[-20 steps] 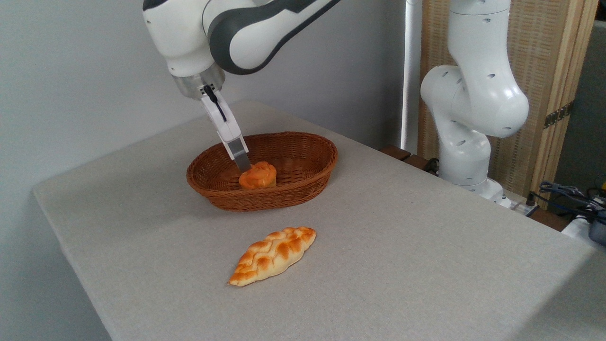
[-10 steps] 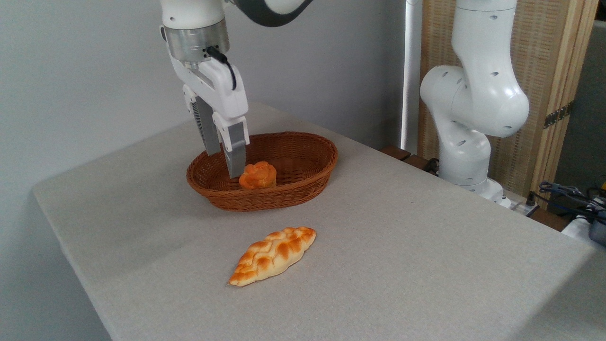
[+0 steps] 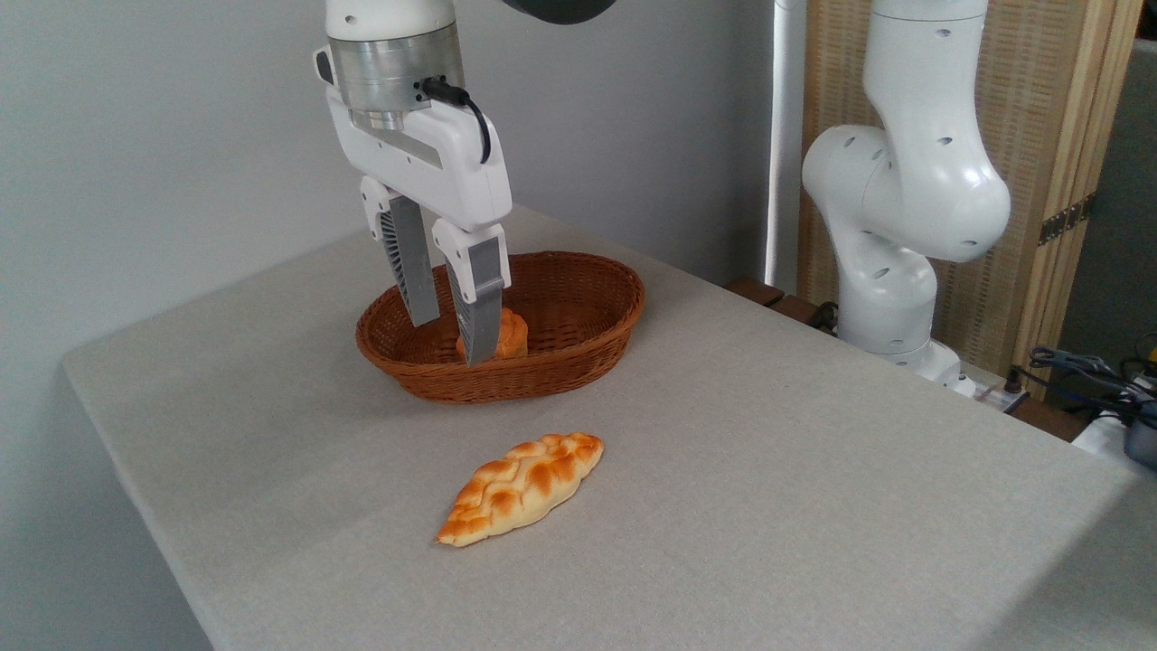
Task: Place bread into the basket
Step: 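Open the gripper to release the bun and raise it away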
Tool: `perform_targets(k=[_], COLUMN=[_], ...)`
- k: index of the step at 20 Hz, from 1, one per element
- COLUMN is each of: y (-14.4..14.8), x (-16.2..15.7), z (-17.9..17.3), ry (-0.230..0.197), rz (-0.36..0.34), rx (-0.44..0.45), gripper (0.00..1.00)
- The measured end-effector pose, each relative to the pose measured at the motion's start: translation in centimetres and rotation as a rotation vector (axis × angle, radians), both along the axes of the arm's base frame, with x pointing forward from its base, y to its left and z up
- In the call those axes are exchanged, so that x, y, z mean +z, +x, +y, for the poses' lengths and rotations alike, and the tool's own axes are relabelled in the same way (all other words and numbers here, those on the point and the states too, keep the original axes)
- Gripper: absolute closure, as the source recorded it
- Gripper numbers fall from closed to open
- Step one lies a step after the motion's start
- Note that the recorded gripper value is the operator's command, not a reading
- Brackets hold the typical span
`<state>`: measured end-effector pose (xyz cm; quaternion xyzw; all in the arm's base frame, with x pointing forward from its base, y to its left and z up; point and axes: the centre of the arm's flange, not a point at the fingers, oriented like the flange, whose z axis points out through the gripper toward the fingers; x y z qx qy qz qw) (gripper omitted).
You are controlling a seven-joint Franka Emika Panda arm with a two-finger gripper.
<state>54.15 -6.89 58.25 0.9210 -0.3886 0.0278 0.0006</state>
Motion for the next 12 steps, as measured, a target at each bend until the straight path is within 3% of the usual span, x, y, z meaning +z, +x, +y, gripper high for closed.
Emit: perform_targets(k=[9,12], y=[-0.6,-0.6], x=[0.7,1.0], z=[0.0,0.2], ry=[0.004,-0.026], rz=[0.043,0.041], rx=[-0.026,-0.015], gripper=[0.0,0.0])
